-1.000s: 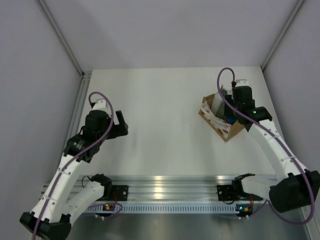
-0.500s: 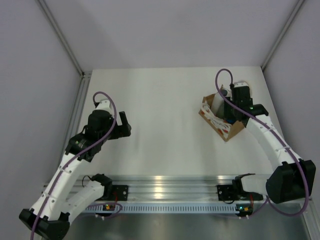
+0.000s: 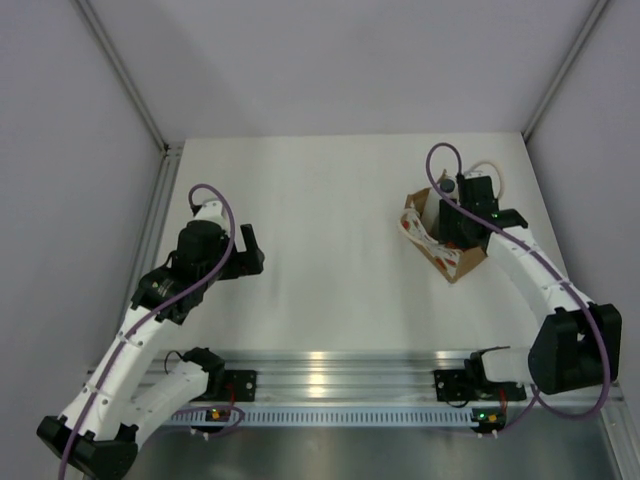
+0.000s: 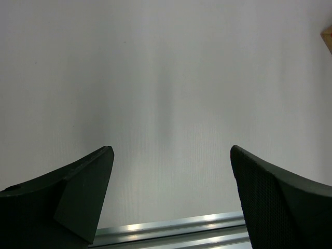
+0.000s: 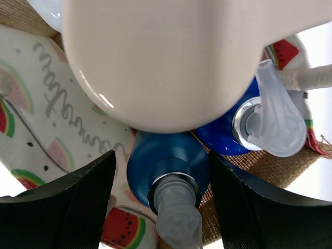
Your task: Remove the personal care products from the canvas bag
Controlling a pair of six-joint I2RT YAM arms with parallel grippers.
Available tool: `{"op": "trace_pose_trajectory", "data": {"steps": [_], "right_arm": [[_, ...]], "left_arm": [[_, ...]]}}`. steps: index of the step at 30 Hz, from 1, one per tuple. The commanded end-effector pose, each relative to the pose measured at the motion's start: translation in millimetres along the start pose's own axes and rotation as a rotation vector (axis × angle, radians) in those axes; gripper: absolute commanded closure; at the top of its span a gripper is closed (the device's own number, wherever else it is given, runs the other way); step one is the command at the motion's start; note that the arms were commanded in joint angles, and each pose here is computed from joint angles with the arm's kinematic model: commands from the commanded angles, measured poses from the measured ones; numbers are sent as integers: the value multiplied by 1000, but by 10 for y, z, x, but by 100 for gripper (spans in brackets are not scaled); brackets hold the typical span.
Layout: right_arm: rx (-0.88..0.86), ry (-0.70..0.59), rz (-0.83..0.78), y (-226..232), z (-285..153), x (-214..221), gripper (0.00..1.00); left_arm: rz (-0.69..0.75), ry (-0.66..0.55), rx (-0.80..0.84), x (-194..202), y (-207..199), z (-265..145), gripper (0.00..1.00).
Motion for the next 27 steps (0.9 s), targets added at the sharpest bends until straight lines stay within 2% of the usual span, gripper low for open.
{"op": "trace_pose_trajectory", "data": {"steps": [1,5,10,13,17,18,20,21,27], "right_arm": [[1,-16,34,-5,129,-36,31],[0,-15,35,8,176,-26,33],[17,-24,37,-16,219,-34,41],[28,-31,40,-26,236,-33,49],[30,-51,49,-41,202,-59,67],[29,-61,50,-45,181,-82,76],[17,-94,60,-41,111,-144,86],[9,-126,67,-42,52,-207,100],[-6,-227,96,-57,-110,-360,100]], "left_arm": [[5,-44,34,-91,-70,-5,2],[7,-42,35,-89,-74,2,2],[8,-39,34,-84,-77,8,2],[9,-39,38,-82,-83,4,2],[8,-37,38,-79,-87,7,2],[10,-37,38,-79,-86,7,2],[10,-37,38,-79,-86,7,2],[11,-36,37,-75,-85,6,2],[9,-43,37,-86,-85,-4,2]]}}
Point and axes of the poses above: each gripper's point midway between its finger pads, its own z axis out along the fingers, its own y axis along the line the jaws close on, x = y × z, the point moved 1 cm from there along -z, back along the fingers, and after that the axes turned 3 degrees about -z, right-handed, at the moved point
